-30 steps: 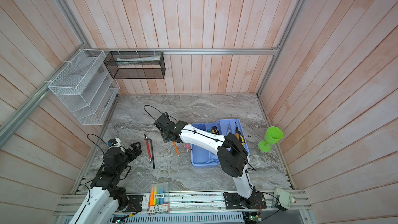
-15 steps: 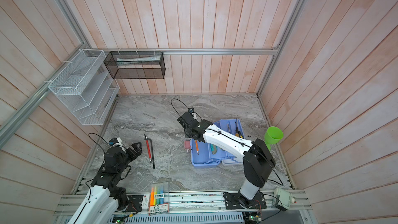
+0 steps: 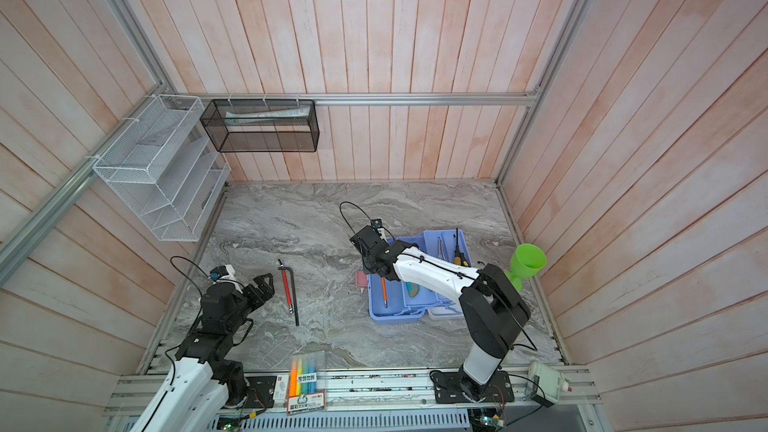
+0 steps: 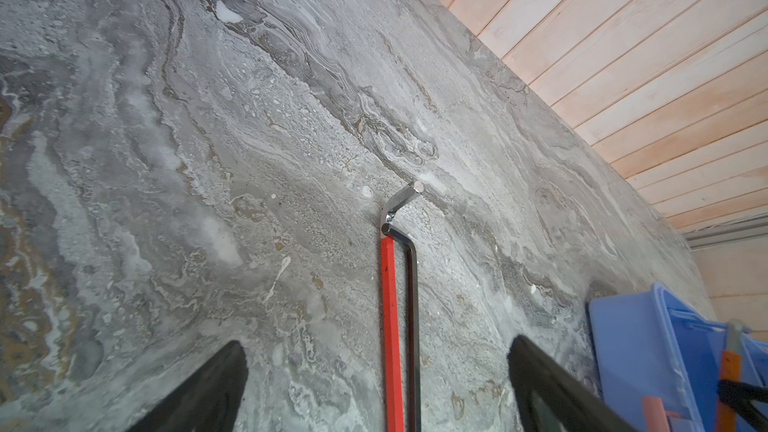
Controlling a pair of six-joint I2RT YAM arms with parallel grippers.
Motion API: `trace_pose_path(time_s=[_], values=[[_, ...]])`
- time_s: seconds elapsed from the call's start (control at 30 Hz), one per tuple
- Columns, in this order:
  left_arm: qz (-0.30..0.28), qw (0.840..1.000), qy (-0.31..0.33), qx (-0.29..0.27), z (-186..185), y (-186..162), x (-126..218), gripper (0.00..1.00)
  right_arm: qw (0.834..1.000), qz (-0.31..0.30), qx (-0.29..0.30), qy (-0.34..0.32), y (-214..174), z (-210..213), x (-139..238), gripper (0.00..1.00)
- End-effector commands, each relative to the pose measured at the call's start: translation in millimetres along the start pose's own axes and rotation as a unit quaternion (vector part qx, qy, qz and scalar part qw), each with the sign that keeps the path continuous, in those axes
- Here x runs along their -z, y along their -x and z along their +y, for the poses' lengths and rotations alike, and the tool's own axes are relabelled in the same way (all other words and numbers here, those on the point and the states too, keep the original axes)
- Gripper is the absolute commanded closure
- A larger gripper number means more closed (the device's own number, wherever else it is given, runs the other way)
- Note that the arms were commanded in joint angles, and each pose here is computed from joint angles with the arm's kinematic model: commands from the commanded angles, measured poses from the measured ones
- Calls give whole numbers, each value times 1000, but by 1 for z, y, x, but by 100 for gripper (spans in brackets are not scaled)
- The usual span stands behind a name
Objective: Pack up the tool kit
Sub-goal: 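Carry the orange-handled hex key over the tray and lower it in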
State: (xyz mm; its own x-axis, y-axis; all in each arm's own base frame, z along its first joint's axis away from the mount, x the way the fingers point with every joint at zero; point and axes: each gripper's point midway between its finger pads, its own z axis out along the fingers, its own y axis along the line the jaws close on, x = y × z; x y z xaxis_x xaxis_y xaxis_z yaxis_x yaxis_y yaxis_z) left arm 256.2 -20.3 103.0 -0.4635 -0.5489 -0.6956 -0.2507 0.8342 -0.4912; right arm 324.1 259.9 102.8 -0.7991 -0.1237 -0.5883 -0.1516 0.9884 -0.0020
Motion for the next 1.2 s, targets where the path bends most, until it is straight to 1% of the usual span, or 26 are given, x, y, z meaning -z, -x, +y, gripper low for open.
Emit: trace_pose_path(time_s=[0.0,0.1,0.47,0.77,0.87,0.97,1.0,1.17], values=[[3,1000,-6,-8,-1,-3,-2,0,1000,3,-10,10,-1,5,-13,100],[3,1000,-6,-9,-2,-3,-2,0,1000,14,-14,19,-4,8,-21,100],[4,1000,-5,-9,-1,-4,-3,0,999,42,-8,15,-15,5,-46,100],[4,1000,-4,-9,-1,-4,-2,0,998,53,10,-15,-20,-2,-55,100],[3,1000,-4,-9,-1,-4,-3,0,998,52,15,-19,-18,-4,-52,89],[4,1000,-4,-9,-1,-4,-3,0,998,50,16,-27,-14,-5,-49,81],[4,1000,-4,-9,-2,-4,-3,0,998,51,16,-28,-14,-6,-48,80],[2,1000,0,-8,0,-3,-2,0,998,43,22,-31,-3,-5,-36,79]])
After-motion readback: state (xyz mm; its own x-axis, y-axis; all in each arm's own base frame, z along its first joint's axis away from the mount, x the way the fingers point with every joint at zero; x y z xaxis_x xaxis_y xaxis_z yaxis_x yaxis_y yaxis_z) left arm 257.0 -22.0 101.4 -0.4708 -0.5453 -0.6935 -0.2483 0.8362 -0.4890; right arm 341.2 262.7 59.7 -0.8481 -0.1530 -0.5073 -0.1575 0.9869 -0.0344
